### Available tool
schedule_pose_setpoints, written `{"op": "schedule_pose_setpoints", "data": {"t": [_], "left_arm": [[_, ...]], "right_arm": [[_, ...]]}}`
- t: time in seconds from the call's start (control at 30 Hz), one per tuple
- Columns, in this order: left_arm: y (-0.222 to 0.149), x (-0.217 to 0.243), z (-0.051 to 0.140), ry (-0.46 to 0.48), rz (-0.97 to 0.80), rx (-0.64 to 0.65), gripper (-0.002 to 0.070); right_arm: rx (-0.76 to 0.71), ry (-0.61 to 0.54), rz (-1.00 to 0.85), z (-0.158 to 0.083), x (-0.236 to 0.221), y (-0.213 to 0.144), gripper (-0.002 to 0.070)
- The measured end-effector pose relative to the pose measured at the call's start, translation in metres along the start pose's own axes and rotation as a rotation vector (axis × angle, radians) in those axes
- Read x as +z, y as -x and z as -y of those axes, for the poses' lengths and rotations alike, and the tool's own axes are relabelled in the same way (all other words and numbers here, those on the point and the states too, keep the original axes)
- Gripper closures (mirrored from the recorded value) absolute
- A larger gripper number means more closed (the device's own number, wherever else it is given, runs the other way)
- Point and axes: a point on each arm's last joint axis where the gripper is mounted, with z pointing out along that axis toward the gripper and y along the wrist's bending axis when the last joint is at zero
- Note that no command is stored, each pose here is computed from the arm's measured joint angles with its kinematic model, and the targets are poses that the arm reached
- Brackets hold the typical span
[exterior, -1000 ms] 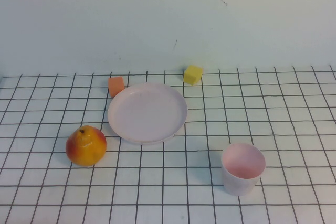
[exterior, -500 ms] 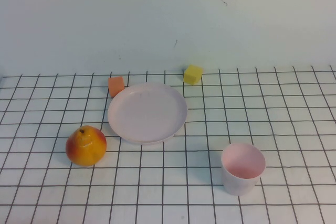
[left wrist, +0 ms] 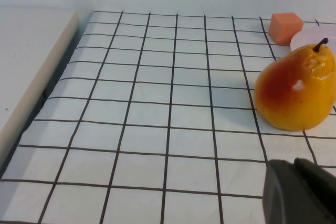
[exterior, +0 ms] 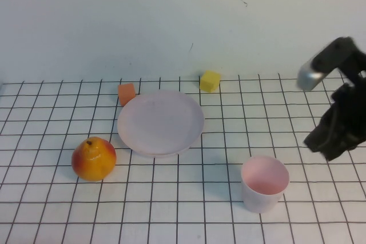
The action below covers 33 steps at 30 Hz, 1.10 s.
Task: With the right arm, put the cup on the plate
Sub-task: Pick up the cup from the table
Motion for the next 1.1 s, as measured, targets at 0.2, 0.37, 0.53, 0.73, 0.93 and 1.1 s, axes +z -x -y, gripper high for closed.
{"op": "schedule_pose_setpoints", "data": {"t": [0.2,0.37,0.53,0.73,0.93,1.1], "left_arm": [[0.000,0.000,0.000,0.000,0.000,0.000,0.0678],[0.000,0.000,0.000,0.000,0.000,0.000,0.0678],[0.000,0.000,0.000,0.000,0.000,0.000,0.0678],[0.000,0.000,0.000,0.000,0.000,0.000,0.0678],[0.000,0.000,0.000,0.000,0.000,0.000,0.0678],[0.000,0.000,0.000,0.000,0.000,0.000,0.0678]], "right_arm": [[-0.203,-0.043,-0.076,-0.027,0.039,0.017,0.0628],[-0.213,-0.046,-0.105,-0.024,0.061,0.019,0.0352],[-0.206,-0.051,-0.112,-0.019,0.076,0.021,0.0185],[-0.191,-0.040,-0.156,-0.011,0.104,0.019,0.0172],[-0.179,-0.024,-0.193,-0.007,0.124,0.016,0.0470],[-0.193,-0.043,-0.136,-0.004,0.112,0.038,0.0649]]}}
